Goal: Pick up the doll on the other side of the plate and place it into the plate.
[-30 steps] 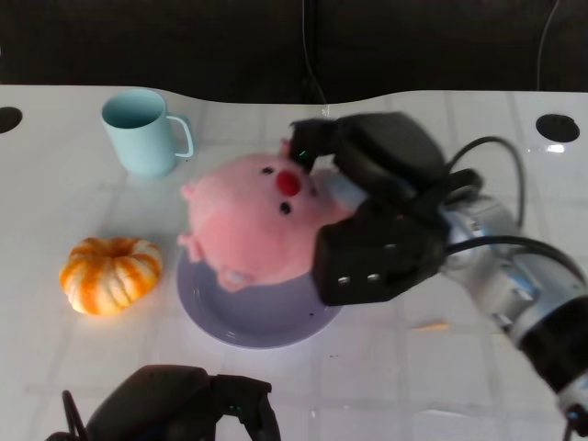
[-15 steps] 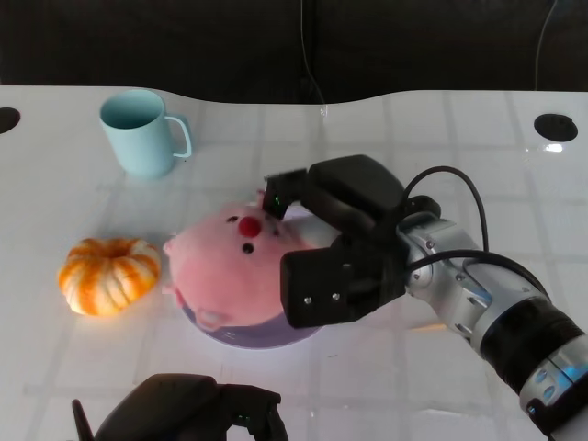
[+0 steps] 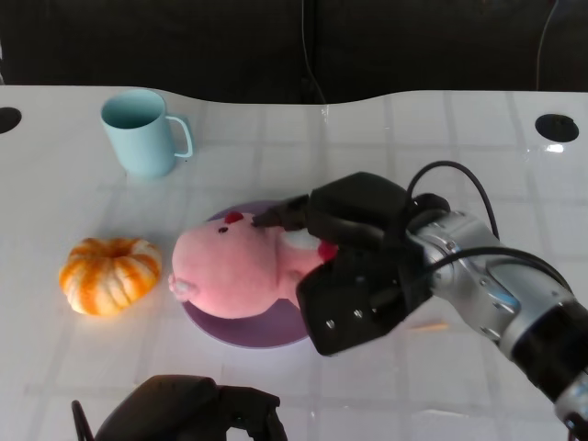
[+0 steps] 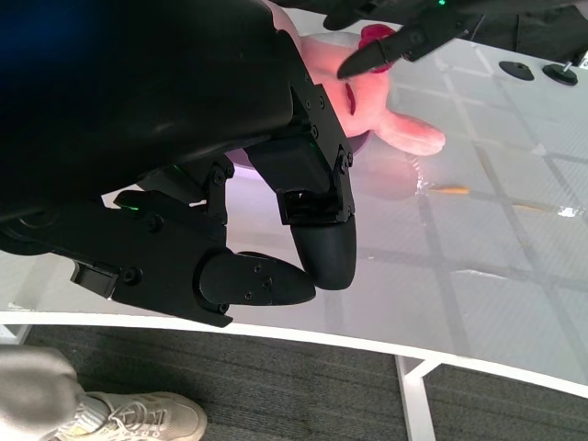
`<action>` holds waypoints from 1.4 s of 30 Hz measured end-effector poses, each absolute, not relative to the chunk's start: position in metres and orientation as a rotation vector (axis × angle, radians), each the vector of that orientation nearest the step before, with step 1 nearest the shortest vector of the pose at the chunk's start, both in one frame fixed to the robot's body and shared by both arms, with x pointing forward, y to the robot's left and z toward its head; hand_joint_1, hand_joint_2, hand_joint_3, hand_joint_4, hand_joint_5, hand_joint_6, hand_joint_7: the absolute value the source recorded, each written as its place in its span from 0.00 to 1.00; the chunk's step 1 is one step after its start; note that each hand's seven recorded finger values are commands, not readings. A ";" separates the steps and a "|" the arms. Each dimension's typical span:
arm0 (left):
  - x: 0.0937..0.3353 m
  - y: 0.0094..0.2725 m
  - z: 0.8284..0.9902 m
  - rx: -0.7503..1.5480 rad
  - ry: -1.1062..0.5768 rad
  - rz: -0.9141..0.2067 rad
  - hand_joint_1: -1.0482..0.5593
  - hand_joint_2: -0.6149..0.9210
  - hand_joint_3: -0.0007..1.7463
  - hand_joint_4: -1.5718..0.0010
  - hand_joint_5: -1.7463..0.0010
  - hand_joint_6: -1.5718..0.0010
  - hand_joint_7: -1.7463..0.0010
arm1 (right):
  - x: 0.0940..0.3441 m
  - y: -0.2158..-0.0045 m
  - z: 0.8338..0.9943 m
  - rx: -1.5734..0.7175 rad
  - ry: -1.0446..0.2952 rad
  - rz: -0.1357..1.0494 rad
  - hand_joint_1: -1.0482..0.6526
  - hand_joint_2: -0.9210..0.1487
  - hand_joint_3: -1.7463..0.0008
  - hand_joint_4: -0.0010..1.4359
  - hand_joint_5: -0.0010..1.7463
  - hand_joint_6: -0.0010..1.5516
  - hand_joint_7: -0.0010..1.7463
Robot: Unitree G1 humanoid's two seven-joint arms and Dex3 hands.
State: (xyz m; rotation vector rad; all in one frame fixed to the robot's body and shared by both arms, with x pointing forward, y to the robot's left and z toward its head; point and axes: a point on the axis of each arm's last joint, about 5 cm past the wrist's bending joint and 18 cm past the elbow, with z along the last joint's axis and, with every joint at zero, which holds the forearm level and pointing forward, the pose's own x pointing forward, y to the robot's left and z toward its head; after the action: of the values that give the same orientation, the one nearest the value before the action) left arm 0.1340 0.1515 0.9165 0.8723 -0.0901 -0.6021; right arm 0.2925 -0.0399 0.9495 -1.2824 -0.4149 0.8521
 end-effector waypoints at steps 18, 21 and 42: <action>0.135 0.154 0.912 0.868 -0.081 -0.591 0.46 1.00 0.15 0.51 0.35 0.45 0.58 | 0.255 -0.111 0.949 -1.054 -0.529 0.769 0.34 0.01 0.98 0.44 0.12 0.33 0.03; 0.134 0.156 0.912 0.875 -0.079 -0.592 0.46 1.00 0.15 0.51 0.35 0.45 0.58 | 0.245 -0.125 0.945 -1.020 -0.516 0.730 0.35 0.00 0.99 0.46 0.13 0.33 0.03; 0.134 0.159 0.912 0.886 -0.100 -0.600 0.47 1.00 0.14 0.49 0.34 0.45 0.58 | 0.182 -0.177 0.943 -1.007 -0.407 0.555 0.50 0.07 1.00 0.52 0.12 0.41 0.03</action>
State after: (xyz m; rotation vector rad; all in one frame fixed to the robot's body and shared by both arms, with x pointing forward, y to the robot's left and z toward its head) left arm 0.1339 0.1585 0.9118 0.8858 -0.1004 -0.5997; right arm 0.1818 -0.1773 0.9433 -1.0068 -0.4067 0.5546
